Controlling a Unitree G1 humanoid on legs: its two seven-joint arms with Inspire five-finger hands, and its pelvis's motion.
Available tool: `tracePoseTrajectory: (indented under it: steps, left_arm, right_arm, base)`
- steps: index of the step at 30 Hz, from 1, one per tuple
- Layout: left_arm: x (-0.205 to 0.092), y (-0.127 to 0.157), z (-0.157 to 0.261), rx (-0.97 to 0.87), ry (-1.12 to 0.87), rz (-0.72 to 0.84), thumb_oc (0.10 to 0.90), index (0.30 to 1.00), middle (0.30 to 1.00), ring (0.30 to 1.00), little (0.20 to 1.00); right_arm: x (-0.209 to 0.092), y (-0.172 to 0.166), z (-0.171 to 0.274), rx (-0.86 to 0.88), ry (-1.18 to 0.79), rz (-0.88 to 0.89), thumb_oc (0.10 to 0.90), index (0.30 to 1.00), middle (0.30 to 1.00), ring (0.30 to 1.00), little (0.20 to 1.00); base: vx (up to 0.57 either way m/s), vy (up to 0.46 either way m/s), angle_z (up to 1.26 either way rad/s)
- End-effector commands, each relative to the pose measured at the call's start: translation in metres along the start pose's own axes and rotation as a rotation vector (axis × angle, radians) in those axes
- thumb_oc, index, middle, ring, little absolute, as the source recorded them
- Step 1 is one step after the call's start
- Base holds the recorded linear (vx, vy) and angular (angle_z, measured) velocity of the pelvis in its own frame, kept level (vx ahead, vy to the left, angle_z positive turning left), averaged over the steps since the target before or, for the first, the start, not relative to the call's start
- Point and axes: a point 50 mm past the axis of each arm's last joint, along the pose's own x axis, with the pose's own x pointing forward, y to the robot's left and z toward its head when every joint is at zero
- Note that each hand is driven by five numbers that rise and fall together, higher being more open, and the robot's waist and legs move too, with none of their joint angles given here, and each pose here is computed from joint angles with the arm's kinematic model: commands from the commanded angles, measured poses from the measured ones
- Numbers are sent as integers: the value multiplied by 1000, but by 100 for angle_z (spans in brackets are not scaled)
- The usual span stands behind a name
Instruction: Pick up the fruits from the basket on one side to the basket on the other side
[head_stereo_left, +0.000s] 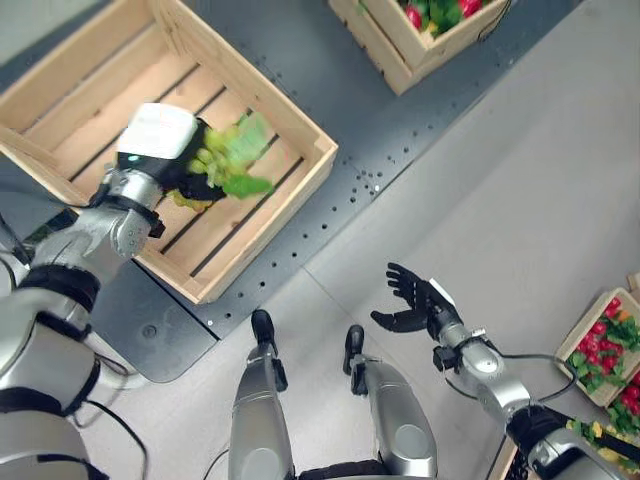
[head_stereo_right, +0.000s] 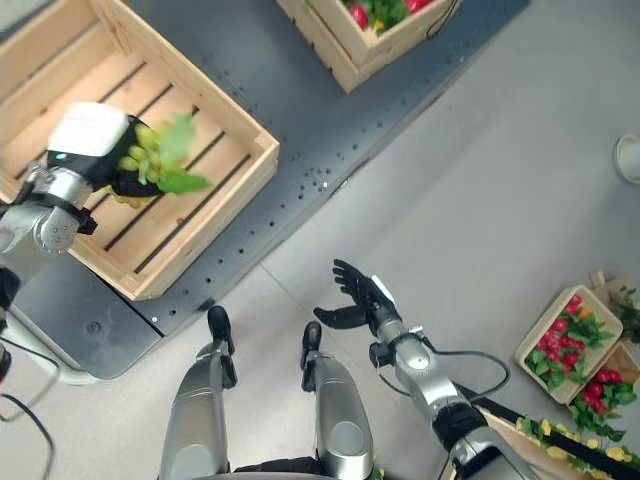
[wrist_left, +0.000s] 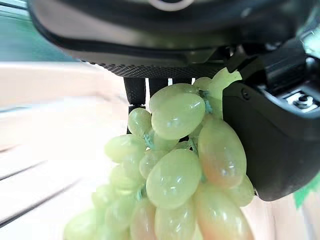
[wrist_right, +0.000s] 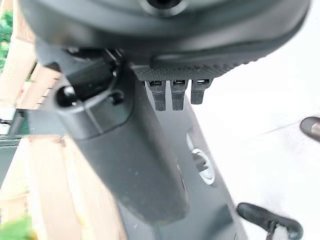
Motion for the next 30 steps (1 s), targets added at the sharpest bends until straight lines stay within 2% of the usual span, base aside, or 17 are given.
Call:
tracePoseTrajectory:
  steps: [1,3,10,13,17,21,30]
  left_arm:
    - [12,45,3,-408,71,368,400,300,300,300,300]
    - [0,29,-3,-585,131,366,400,300,300,300,300]
    - [-21,1,-9,-967,213,371,400,300,300,300,300]
    - [-23,-11,5,-1047,171,315,400,300,300,300,300]
    - [-17,-24,25,-1219,103,146,400,300,300,300,300]
    - [-3,-18,48,-1276,-9,37,400,300,300,300,300]
    - [24,-3,89,-1222,-203,-155,400,300,300,300,300]
  right_arm:
    - [-8,-19,31,-47,-192,-95,800,900,900,900,900]
    - [-8,-11,34,-80,-204,-63,800,900,900,900,900]
    - [-4,3,47,-115,-261,51,800,900,900,900,900]
    - [2,9,60,-112,-292,110,800,900,900,900,900]
    - [14,20,90,-85,-351,245,800,900,900,900,900]
    - [24,27,119,-58,-377,319,800,900,900,900,900]
    - [42,40,170,59,-359,471,800,900,900,900,900]
  base:
    - [76,-27,4]
    - [77,-20,7]
    - [76,-64,7]
    - [65,-93,15]
    - [36,-96,0]
    - [-3,-128,6]
    - [-5,-114,11]
